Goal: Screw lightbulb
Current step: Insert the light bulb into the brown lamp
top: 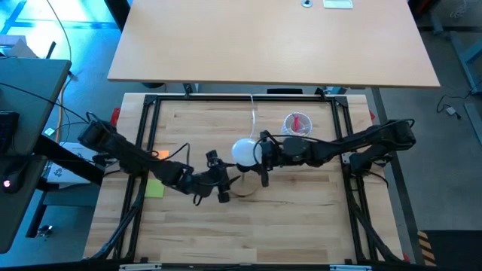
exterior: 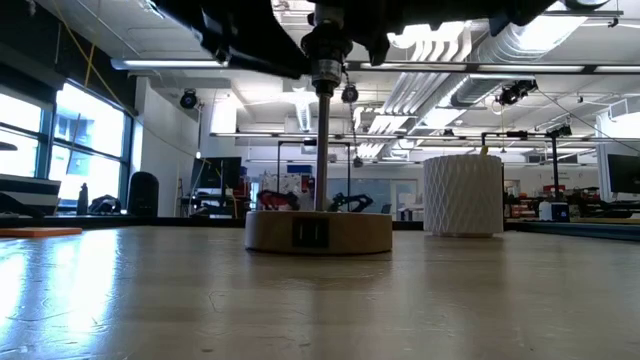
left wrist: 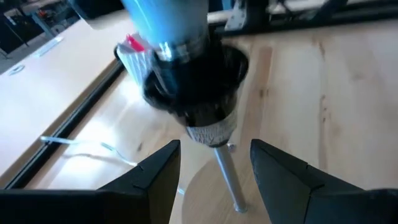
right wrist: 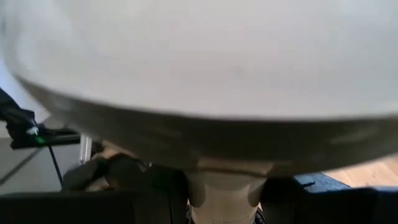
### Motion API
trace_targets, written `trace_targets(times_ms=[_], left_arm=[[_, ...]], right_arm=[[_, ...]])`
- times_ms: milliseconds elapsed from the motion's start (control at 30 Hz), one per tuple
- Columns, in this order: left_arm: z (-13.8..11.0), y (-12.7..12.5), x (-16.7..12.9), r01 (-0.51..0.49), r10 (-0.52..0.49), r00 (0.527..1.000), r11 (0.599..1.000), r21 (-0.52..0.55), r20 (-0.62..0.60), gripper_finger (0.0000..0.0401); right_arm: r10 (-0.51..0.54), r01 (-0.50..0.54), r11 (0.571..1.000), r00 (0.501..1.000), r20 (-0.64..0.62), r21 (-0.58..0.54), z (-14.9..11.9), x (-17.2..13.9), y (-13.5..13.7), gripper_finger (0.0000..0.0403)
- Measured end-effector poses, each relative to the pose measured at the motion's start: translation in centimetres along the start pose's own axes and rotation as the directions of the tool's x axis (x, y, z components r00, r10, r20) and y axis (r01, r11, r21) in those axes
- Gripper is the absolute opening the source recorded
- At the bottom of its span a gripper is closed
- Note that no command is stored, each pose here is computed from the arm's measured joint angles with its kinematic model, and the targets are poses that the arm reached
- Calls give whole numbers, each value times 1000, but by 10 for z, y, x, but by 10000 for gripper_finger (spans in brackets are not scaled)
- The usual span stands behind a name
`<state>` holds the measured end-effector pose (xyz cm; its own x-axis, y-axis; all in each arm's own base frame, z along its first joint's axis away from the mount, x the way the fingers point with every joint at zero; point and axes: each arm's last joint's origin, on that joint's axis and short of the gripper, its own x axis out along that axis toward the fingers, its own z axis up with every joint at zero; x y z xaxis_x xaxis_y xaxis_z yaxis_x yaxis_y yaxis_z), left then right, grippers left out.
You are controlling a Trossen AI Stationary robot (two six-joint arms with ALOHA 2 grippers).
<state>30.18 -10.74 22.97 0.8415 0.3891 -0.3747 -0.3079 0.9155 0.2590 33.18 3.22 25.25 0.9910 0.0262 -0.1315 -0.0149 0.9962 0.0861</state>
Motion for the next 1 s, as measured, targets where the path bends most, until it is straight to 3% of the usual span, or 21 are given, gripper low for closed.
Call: trace_targets(times_ms=[233,367,533,700,1000], left_arm=[[29,14,-39,26,-15,993,996,-85,119,181],[62,29,-71,73,-41,971,989,-128,235,156],[103,52,-96,55,-23,942,995,-86,336,113],[128,73,-82,115,-95,941,992,-42,326,63],[128,84,-39,214,-206,960,977,-19,191,8]], right_arm=[[7,-7,1000,1000,9,-6,-2,-1,0,137],[8,-8,1000,1000,3,-8,-2,-1,0,137],[9,-9,1000,1000,2,-10,-3,-1,-2,137],[13,-12,1000,1000,-6,9,-3,0,-9,137],[25,-25,1000,1000,-14,13,-4,0,-11,137]])
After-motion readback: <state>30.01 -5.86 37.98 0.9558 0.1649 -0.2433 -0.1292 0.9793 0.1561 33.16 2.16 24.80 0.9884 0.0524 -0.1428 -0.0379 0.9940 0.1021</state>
